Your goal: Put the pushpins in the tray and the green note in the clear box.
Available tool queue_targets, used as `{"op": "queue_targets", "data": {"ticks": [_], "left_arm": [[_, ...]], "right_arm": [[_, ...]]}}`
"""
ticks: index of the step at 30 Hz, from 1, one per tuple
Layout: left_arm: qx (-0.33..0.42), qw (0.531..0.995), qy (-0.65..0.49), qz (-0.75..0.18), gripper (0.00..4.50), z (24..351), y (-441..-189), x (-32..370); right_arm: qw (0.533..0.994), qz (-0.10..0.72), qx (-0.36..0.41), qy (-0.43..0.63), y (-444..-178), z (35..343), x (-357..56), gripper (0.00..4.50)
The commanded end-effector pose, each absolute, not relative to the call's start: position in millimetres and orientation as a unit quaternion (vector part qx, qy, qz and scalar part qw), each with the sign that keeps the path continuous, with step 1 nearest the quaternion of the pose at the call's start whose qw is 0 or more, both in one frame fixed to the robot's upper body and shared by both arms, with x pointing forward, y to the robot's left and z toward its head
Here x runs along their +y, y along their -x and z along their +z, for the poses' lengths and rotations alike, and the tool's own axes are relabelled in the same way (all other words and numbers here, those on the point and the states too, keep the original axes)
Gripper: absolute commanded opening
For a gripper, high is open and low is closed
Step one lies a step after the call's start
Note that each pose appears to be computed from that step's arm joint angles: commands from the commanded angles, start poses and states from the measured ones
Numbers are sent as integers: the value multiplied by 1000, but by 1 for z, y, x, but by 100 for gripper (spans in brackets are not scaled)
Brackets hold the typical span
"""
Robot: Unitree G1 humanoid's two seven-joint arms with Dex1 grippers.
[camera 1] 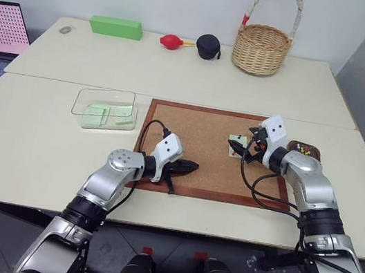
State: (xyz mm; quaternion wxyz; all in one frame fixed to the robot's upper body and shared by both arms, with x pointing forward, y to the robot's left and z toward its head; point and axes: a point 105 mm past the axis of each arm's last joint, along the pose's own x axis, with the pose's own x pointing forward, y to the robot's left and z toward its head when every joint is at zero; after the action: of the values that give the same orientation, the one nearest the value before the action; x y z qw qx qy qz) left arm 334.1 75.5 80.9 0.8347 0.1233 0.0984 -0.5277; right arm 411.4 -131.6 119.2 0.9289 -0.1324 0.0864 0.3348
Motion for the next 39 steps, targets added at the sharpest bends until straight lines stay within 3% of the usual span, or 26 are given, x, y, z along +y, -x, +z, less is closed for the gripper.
{"op": "queue_targets", "data": {"ticks": [1,7,20,39], "left_arm": [[93,834,-135,-527,0,82,-333,76],[95,833,-137,-528,0,82,-333,77],[100,829,-143,-531,0,79,-332,77],[143,818,-154,-535,0,62,-326,82]], "right_arm": [[927,326,65,176,-424,126,-134,391],[923,334,54,184,-426,125,-128,251],[927,327,40,178,-429,131,-130,7],[941,312,1,132,-421,165,-140,7]]}}
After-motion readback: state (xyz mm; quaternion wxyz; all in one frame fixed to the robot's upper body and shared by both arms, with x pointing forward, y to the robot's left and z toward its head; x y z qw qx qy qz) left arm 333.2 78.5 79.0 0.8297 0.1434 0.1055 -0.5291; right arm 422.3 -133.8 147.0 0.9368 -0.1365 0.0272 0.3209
